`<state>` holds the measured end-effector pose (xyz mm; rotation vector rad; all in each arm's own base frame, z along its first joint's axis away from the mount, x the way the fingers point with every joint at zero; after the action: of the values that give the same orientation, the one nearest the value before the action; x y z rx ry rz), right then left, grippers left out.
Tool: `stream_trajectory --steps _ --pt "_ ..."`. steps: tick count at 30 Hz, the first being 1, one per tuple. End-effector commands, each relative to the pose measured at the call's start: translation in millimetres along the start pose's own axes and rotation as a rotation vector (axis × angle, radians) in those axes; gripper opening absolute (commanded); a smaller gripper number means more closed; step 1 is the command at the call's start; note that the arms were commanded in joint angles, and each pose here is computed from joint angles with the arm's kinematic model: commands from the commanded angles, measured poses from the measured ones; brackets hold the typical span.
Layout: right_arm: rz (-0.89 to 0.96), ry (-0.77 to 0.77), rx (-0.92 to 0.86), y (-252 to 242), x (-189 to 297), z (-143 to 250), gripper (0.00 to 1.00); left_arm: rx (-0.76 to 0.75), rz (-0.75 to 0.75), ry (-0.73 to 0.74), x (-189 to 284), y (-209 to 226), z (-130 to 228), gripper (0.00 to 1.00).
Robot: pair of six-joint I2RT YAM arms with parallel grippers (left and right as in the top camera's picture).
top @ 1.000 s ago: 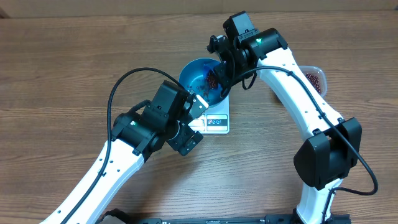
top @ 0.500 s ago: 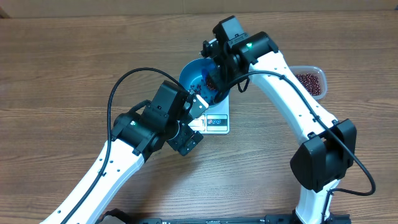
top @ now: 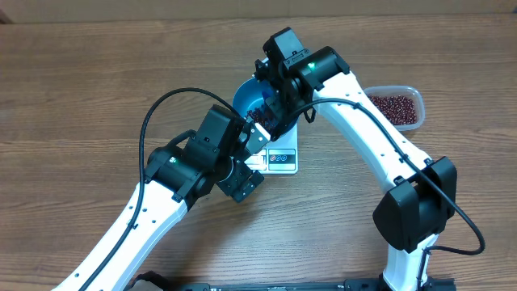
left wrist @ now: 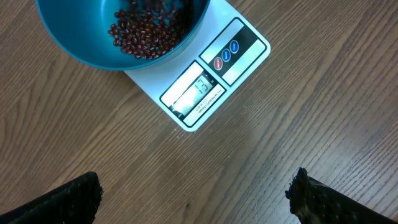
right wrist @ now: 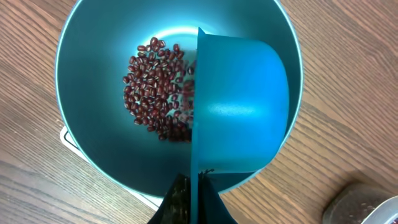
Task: Scoop item into bowl and weigh 150g on scale
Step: 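Hold the emptied scoop over the bowl while beans settle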
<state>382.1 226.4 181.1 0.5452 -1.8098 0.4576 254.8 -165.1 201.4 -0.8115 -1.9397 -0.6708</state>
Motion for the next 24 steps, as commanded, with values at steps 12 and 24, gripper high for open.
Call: stream_trajectory --steps 12,24 --pt "0.041 -0.037 0.033 2.5 9.1 -9.5 0.04 -0.013 0.015 -0.006 -0.6 -1.9 0.6 1.00" --pt "0.087 -0.058 0.031 -4.1 16.0 -12.0 0.04 -0.013 0.015 -0.006 -0.6 -1.9 0.6 0.99"
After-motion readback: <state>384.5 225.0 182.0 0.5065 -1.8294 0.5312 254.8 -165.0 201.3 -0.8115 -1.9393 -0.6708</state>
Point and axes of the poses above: each gripper's point midway between its finger pads, its own x axis back along the fingers, its own y axis along the line the jaws close on, z = x × y, the point moved 3 cm from there along x, back along the fingers, and after that the axes turned 4 degrees about -x, right-handed, at the moved point
